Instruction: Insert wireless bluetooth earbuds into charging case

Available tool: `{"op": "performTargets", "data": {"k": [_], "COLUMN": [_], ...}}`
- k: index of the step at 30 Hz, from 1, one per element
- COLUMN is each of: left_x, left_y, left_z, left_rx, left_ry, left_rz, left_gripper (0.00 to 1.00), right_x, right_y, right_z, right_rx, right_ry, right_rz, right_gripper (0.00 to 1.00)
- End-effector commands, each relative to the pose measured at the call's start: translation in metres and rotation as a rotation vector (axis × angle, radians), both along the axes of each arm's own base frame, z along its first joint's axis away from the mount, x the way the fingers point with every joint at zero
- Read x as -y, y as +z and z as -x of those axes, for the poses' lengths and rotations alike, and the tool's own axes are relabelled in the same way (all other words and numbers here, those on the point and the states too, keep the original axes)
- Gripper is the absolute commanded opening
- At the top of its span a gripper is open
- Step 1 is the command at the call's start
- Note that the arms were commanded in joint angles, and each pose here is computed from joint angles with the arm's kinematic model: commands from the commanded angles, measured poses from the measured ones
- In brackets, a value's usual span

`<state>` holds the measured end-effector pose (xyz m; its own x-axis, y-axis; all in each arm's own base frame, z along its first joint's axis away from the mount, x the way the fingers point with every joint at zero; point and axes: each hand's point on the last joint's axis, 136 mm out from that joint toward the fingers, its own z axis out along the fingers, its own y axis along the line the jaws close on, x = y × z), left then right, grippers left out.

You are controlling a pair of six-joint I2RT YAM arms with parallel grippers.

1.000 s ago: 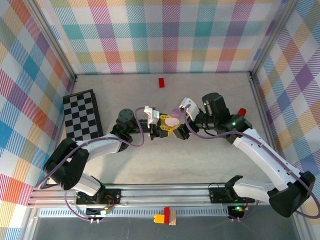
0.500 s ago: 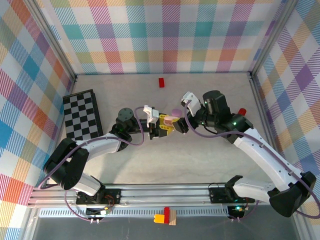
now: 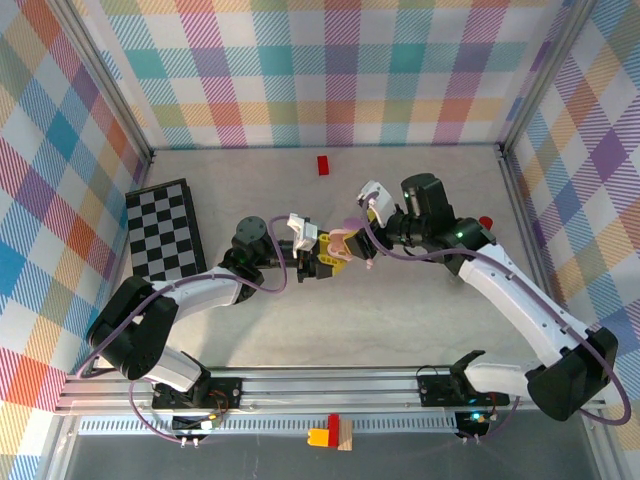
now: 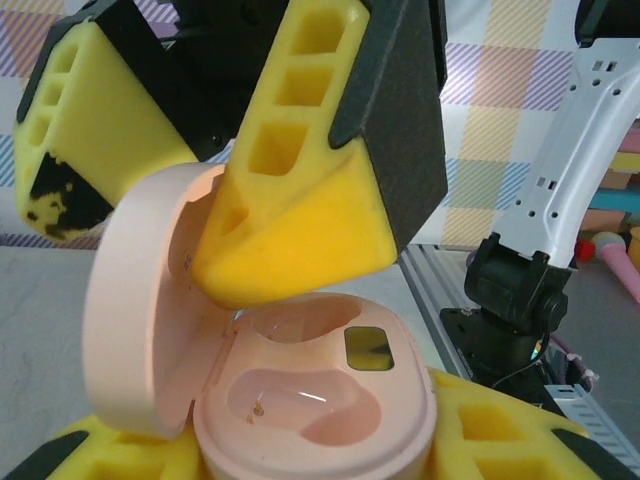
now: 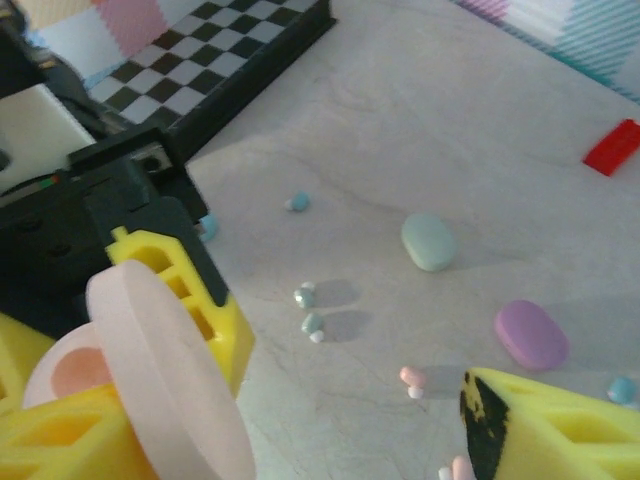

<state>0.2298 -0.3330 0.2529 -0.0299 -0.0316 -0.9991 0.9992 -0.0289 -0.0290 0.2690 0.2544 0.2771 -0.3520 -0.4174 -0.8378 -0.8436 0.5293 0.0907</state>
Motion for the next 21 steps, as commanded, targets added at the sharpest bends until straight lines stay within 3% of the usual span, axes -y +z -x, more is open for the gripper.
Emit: {"op": "performTargets", "data": {"k": [1, 5, 9, 12, 16, 21], "left_x": [-0.003, -0.003, -0.002, -0.002, 0.0, 0.002], "left_y": [0.02, 0.02, 0.02, 0.024, 0.022, 0.018], "left_z": [0.016, 0.018, 0.019, 0.018, 0.012, 0.004], "left_rx": [0.079, 0.074, 0.071, 0.068, 0.045, 0.002], "left_ry": [-0.062, -0.074, -0.086, -0.084, -0.066, -0.041], "left_rz": [0.041, 0.037, 0.039, 0.054, 0.056, 0.065], "left_gripper": [0.35, 0.35, 0.38, 0.39, 0.43, 0.66], "right_x": [-0.013, -0.015, -0.017, -0.016, -0.012, -0.005], "right_y": [0.019, 0.016, 0.016, 0.018, 0.021, 0.032], "right_z": [0.018, 0.027, 0.033, 0.034, 0.03, 0.021], "right_rx": [-0.01, -0.061, -0.078, -0.038, 0.09, 0.223], "right_ry": [0.141, 0.202, 0.242, 0.251, 0.25, 0.19], "right_rz": [-0.067, -0.082, -0.09, -0.09, -0.081, -0.101], "right_gripper": [0.66, 0.49, 0.2, 0.05, 0.01, 0.0]}}
